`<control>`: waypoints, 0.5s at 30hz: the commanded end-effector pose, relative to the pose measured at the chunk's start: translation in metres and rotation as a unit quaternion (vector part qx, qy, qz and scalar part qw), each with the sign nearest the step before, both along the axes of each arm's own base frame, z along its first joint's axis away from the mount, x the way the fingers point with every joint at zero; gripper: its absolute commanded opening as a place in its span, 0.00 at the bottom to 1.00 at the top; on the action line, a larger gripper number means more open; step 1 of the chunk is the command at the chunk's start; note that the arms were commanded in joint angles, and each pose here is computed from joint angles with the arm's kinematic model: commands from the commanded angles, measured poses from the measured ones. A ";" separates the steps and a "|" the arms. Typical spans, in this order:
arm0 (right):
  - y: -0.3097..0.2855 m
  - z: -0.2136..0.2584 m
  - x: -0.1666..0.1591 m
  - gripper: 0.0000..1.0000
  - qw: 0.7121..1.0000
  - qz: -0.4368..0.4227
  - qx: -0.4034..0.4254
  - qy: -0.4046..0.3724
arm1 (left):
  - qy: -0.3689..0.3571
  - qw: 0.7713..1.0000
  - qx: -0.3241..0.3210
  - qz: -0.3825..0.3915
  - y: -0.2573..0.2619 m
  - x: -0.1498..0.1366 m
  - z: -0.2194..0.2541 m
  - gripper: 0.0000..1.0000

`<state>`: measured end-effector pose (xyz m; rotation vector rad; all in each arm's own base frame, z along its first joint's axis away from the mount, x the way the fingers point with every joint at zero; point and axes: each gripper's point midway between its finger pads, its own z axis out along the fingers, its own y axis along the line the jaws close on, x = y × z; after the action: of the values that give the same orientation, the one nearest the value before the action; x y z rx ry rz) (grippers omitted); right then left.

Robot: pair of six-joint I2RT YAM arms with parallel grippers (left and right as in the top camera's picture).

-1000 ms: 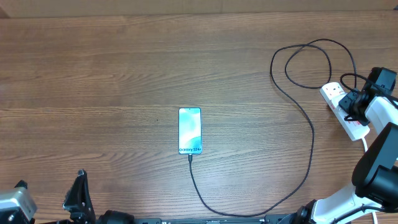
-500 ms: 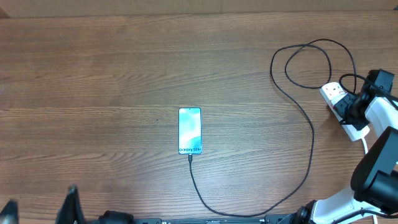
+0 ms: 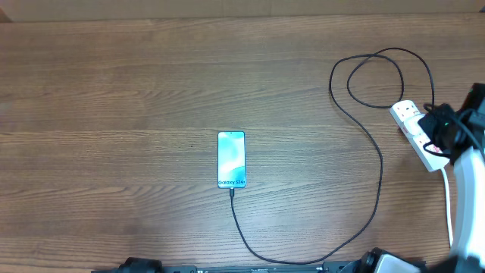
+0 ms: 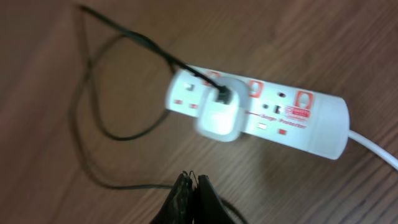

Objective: Plug charger to phone and switch on socket

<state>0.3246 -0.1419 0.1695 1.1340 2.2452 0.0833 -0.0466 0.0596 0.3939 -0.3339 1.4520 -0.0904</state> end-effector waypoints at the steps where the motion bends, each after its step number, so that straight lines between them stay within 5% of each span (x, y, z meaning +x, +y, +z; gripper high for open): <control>1: 0.029 0.052 -0.001 0.04 0.996 0.039 -0.016 -0.081 | 0.017 1.000 0.006 0.019 0.002 -0.017 -0.022 1.00; 5: 0.055 0.105 -0.013 0.04 0.984 0.069 -0.046 -0.160 | 0.089 0.995 0.013 0.053 0.002 -0.022 -0.056 1.00; 15: 0.082 0.179 -0.061 0.04 0.951 0.090 -0.088 -0.281 | 0.095 0.991 0.011 0.093 -0.002 -0.027 -0.059 1.00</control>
<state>0.2699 -0.0640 0.3399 0.7166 1.8173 0.2303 -0.0709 0.0561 0.3356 -0.4617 1.6103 0.0898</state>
